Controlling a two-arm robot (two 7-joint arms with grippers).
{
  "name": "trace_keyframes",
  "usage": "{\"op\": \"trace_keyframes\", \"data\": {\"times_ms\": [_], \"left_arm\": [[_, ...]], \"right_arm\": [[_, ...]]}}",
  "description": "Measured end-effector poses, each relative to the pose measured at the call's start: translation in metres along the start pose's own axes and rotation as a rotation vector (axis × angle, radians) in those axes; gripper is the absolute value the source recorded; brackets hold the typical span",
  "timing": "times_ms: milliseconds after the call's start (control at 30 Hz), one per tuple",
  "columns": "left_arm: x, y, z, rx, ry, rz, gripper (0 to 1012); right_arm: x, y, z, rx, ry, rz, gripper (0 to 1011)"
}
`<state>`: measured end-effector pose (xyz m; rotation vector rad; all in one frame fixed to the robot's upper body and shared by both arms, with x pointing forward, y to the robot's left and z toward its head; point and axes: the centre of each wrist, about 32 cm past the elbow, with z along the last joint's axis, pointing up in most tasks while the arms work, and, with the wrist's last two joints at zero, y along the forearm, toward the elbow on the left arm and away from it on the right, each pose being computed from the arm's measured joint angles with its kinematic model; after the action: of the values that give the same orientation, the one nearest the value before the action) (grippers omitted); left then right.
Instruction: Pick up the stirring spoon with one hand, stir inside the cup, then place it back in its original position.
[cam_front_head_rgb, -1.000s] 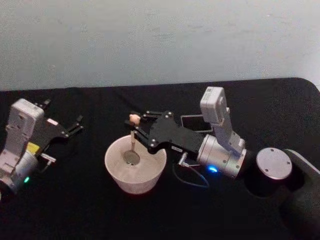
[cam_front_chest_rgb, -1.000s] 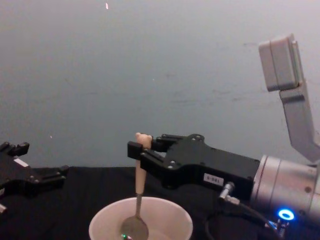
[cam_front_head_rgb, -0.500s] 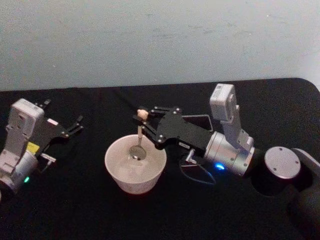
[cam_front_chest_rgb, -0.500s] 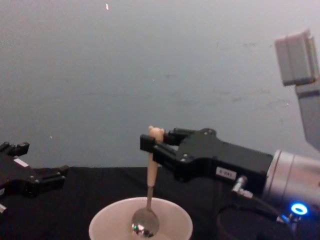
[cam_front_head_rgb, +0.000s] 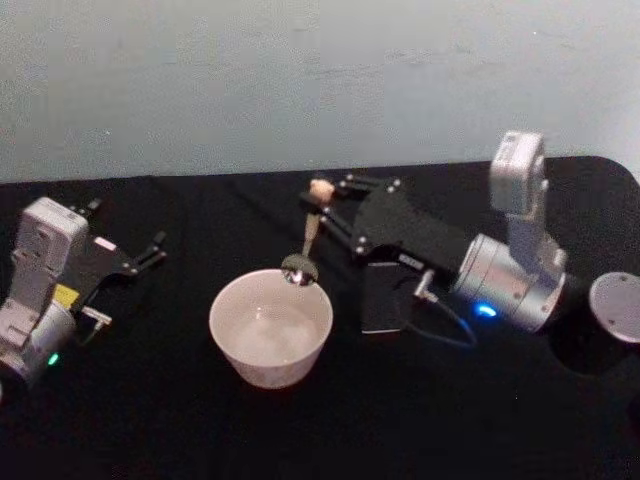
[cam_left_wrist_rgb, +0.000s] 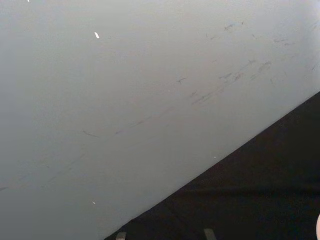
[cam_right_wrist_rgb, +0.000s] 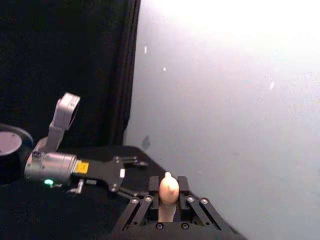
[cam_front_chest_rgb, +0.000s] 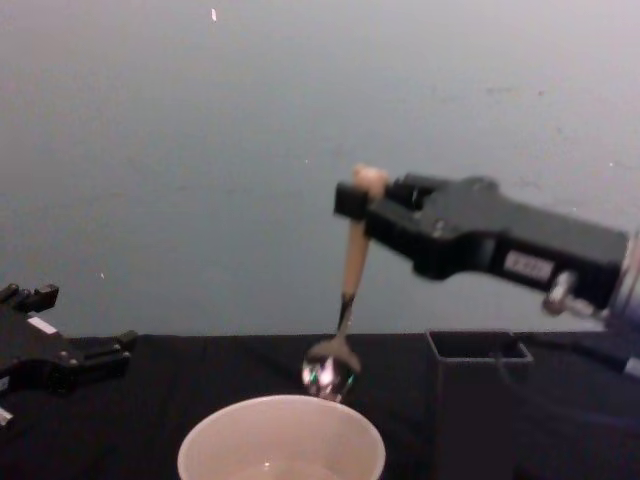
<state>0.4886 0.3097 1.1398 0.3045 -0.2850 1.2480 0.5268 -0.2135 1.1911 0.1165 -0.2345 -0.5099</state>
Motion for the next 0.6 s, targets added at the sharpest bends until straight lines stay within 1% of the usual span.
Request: {"op": "trace_keyframes", "data": {"times_ms": [100, 200, 233, 333, 367, 433, 533, 600], "left_arm": [[0.0000, 0.0000, 0.0000, 0.000, 0.000, 0.000, 1001], [0.0000, 0.0000, 0.0000, 0.000, 0.000, 0.000, 1001], [0.0000, 0.0000, 0.0000, 0.000, 0.000, 0.000, 1001], [0.0000, 0.0000, 0.0000, 0.000, 0.000, 0.000, 1001], [0.0000, 0.0000, 0.0000, 0.000, 0.000, 0.000, 1001], [0.0000, 0.0000, 0.0000, 0.000, 0.000, 0.000, 1001], [0.0000, 0.0000, 0.0000, 0.000, 0.000, 0.000, 1001], [0.0000, 0.0000, 0.0000, 0.000, 0.000, 0.000, 1001]], "right_arm": [[0.003, -0.006, 0.012, 0.018, -0.024, -0.013, 213], [0.006, -0.011, 0.019, 0.030, -0.040, -0.020, 213], [0.007, -0.014, 0.024, 0.039, -0.049, -0.025, 213], [0.010, -0.018, 0.031, 0.051, -0.063, -0.034, 213], [0.012, -0.021, 0.035, 0.058, -0.072, -0.039, 213], [0.013, -0.024, 0.038, 0.062, -0.078, -0.044, 213], [0.015, -0.033, 0.044, 0.065, -0.092, -0.056, 213], [0.016, -0.037, 0.045, 0.061, -0.095, -0.062, 213]]}}
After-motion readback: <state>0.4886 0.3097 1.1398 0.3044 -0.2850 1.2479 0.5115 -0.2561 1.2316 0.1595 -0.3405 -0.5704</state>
